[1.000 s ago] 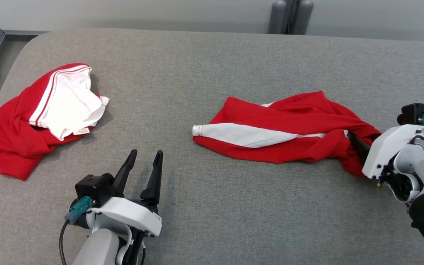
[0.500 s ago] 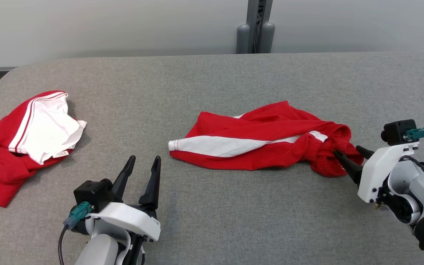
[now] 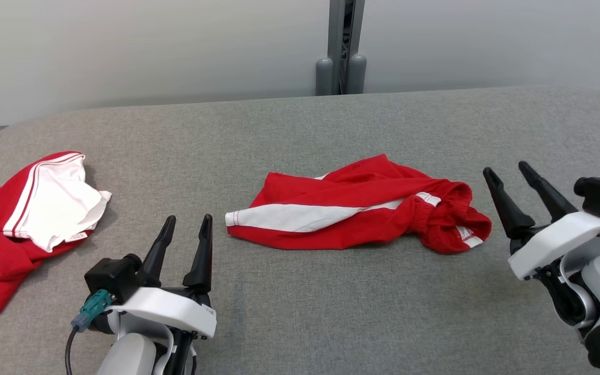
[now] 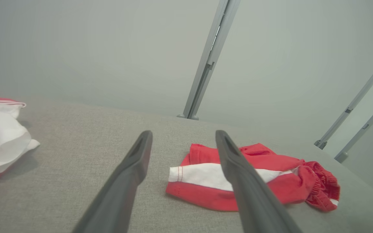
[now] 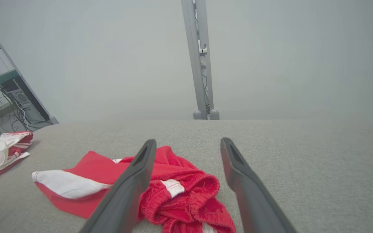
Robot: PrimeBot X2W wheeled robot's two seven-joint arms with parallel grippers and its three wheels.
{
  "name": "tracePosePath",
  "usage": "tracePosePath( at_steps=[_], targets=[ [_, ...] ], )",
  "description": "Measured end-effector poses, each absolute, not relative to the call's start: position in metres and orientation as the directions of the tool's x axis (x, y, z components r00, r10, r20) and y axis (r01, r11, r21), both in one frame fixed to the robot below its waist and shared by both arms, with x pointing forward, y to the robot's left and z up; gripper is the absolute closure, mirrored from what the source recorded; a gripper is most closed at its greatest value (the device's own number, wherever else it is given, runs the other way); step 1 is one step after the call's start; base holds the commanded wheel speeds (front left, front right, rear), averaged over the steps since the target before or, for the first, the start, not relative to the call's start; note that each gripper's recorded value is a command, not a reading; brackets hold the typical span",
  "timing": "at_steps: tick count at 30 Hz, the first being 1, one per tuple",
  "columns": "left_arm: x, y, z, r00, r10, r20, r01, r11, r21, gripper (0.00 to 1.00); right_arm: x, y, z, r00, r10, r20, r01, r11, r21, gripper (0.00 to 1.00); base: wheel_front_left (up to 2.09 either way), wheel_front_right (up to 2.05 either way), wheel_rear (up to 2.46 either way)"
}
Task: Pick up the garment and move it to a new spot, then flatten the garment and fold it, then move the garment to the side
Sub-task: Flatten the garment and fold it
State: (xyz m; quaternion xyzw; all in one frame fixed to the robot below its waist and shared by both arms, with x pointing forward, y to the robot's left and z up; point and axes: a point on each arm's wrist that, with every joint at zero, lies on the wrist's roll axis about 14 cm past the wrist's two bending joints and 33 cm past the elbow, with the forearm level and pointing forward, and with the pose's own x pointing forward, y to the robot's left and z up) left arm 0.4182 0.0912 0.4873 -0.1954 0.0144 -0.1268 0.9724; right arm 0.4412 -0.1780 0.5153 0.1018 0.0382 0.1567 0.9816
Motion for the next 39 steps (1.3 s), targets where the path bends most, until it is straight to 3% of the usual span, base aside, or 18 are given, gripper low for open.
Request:
tracePosePath(
  at_steps=[5,9,18,27,39],
  targets=[
    [0.417,0.091,0.49,0.967,-0.251,0.032,0.244,0.89,-0.385,0.0,0.435,-0.183,0.549,0.964,0.237,0.119,-0.26,0.932,0.253,0.0,0.0,0.0,0.0],
    [0.417,0.091,0.492,0.967,-0.251,0.039,0.246,0.889,-0.385,0.0,0.409,-0.18,0.536,0.977,0.163,0.14,-0.2,0.929,0.311,0.0,0.0,0.0,0.0],
    [0.412,0.088,0.482,0.965,-0.261,0.011,0.245,0.888,-0.39,0.0,0.386,-0.164,0.514,0.985,0.135,0.103,-0.163,0.921,0.353,0.0,0.0,0.0,0.0],
    [0.412,0.086,0.475,0.964,-0.267,-0.01,0.242,0.888,-0.391,0.0,0.389,-0.164,0.513,0.986,0.131,0.1,-0.158,0.919,0.361,0.0,0.0,0.0,0.0],
    [0.44,0.07,0.423,0.933,-0.312,-0.177,0.217,0.884,-0.414,0.0,0.406,-0.159,0.493,0.99,0.136,0.05,-0.144,0.912,0.385,0.0,0.0,0.0,0.0]
  ],
)
